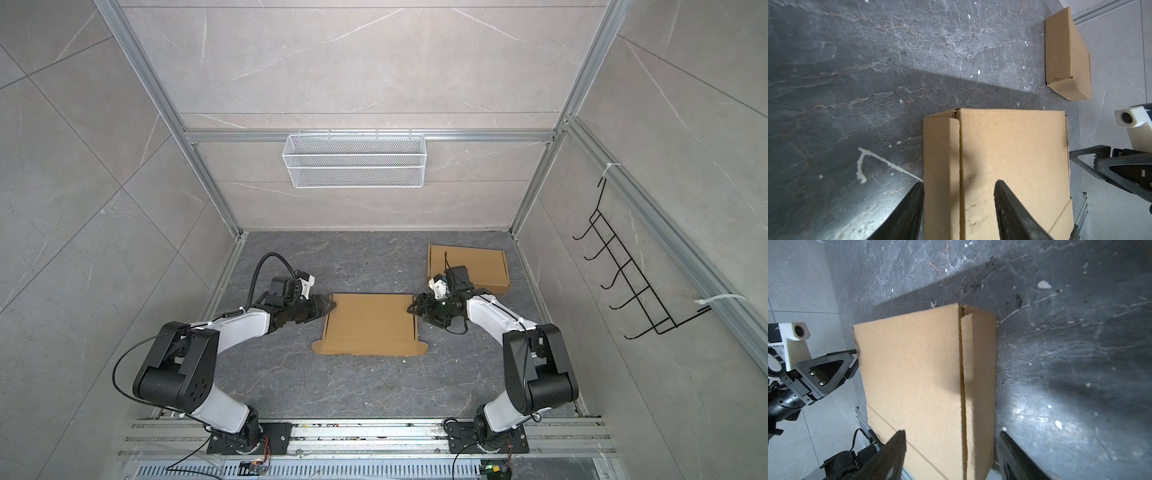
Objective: Fold the paper box
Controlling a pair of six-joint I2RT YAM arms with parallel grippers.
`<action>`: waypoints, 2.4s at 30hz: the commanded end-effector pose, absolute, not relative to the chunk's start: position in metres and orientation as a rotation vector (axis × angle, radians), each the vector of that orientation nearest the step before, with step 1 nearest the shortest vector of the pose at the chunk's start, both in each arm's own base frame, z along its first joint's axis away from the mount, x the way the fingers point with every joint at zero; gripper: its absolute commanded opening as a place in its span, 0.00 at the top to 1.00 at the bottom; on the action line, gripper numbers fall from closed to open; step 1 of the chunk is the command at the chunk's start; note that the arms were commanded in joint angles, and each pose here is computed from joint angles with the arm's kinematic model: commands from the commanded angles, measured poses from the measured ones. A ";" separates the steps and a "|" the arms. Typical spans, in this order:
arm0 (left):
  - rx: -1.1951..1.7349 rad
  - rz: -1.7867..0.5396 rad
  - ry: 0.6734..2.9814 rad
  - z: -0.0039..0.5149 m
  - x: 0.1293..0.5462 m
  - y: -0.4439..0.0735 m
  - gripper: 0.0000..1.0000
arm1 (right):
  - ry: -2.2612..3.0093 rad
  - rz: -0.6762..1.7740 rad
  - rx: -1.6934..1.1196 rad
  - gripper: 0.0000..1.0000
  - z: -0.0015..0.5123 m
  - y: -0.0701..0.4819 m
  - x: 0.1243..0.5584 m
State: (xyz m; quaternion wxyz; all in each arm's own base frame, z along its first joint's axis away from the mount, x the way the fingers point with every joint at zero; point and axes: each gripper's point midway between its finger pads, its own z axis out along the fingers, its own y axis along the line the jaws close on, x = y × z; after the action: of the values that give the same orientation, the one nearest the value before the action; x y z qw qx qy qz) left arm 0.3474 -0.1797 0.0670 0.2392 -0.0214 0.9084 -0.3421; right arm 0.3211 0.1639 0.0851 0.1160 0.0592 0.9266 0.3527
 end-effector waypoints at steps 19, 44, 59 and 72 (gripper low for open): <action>-0.114 -0.899 2.509 0.024 0.328 -0.160 0.74 | 2.711 1.119 0.115 0.19 0.074 0.171 0.308; -0.397 -0.774 2.687 -0.022 0.307 -0.121 0.81 | 2.691 1.231 0.106 0.01 0.060 0.193 0.292; -0.479 -0.782 2.703 -0.026 0.307 -0.115 0.83 | 2.685 1.336 0.119 0.01 0.048 0.206 0.289; -0.483 -0.785 2.705 -0.027 0.307 -0.114 0.82 | 2.652 1.477 0.136 0.15 0.049 0.223 0.294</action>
State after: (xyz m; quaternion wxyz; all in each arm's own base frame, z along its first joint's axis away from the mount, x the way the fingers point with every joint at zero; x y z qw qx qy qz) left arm 0.3549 -0.1568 0.0530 0.2545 -0.0731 0.8815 -0.3910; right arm 0.2976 0.2178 0.0507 0.0643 0.0434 0.8787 0.4710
